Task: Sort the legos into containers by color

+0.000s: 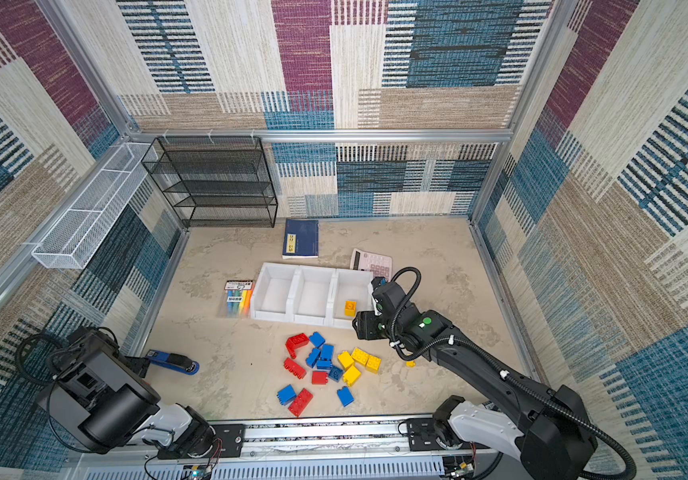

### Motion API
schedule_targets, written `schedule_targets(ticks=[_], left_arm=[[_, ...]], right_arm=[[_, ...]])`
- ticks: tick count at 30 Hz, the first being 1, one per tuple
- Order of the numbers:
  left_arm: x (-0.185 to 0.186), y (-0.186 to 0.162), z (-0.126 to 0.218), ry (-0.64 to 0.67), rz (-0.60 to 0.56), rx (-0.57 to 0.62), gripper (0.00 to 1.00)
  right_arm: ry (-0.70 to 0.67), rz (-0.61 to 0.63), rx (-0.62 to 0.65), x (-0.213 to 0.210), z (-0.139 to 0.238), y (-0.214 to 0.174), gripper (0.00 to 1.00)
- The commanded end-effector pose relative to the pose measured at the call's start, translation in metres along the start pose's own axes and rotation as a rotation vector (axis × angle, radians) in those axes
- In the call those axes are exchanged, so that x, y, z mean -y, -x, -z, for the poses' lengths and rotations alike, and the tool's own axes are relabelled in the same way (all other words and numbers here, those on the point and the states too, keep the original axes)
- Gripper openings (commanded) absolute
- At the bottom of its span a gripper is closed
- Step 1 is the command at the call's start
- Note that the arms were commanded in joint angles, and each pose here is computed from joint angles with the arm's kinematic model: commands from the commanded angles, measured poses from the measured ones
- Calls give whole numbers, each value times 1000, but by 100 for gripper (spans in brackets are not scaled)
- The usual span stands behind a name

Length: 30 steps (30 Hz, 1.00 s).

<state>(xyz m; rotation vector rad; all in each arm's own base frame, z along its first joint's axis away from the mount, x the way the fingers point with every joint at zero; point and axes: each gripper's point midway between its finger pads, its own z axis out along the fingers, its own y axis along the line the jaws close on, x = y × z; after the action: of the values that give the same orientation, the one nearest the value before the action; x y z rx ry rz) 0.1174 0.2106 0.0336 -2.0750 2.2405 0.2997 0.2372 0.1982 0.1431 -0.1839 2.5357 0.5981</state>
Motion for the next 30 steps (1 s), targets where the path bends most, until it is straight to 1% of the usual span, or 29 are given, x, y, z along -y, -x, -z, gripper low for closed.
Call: schedule_targets(ticks=[1, 5, 9, 11, 17, 20, 22, 26, 30], left_arm=[[5, 2, -4, -15, -26, -7, 77], [12, 1, -9, -29, -49, -45, 68], [12, 0, -11, -29, -52, -56, 52], [12, -2, -11, -29, -48, -59, 48], [13, -13, -8, -46, -39, -96, 46], [18, -21, 1, -93, -36, -109, 46], [22, -28, 11, -140, -30, -113, 46], [34, -37, 41, -249, -29, -68, 46], [43, -55, 70, -394, 0, -49, 46]], right_arm=[[-2, -15, 15, 0, -1, 3, 71], [-3, -20, 14, 0, -1, 3, 71], [-5, -24, 19, 0, 0, 4, 71], [-3, -27, 22, 0, 1, 4, 71], [-6, -29, 26, 1, 1, 4, 71], [-10, -25, 32, 1, 3, 5, 71], [-16, -20, 34, 2, 3, 7, 71], [-21, -7, 40, 2, 3, 9, 71], [-6, 9, 50, -4, 4, 16, 72]])
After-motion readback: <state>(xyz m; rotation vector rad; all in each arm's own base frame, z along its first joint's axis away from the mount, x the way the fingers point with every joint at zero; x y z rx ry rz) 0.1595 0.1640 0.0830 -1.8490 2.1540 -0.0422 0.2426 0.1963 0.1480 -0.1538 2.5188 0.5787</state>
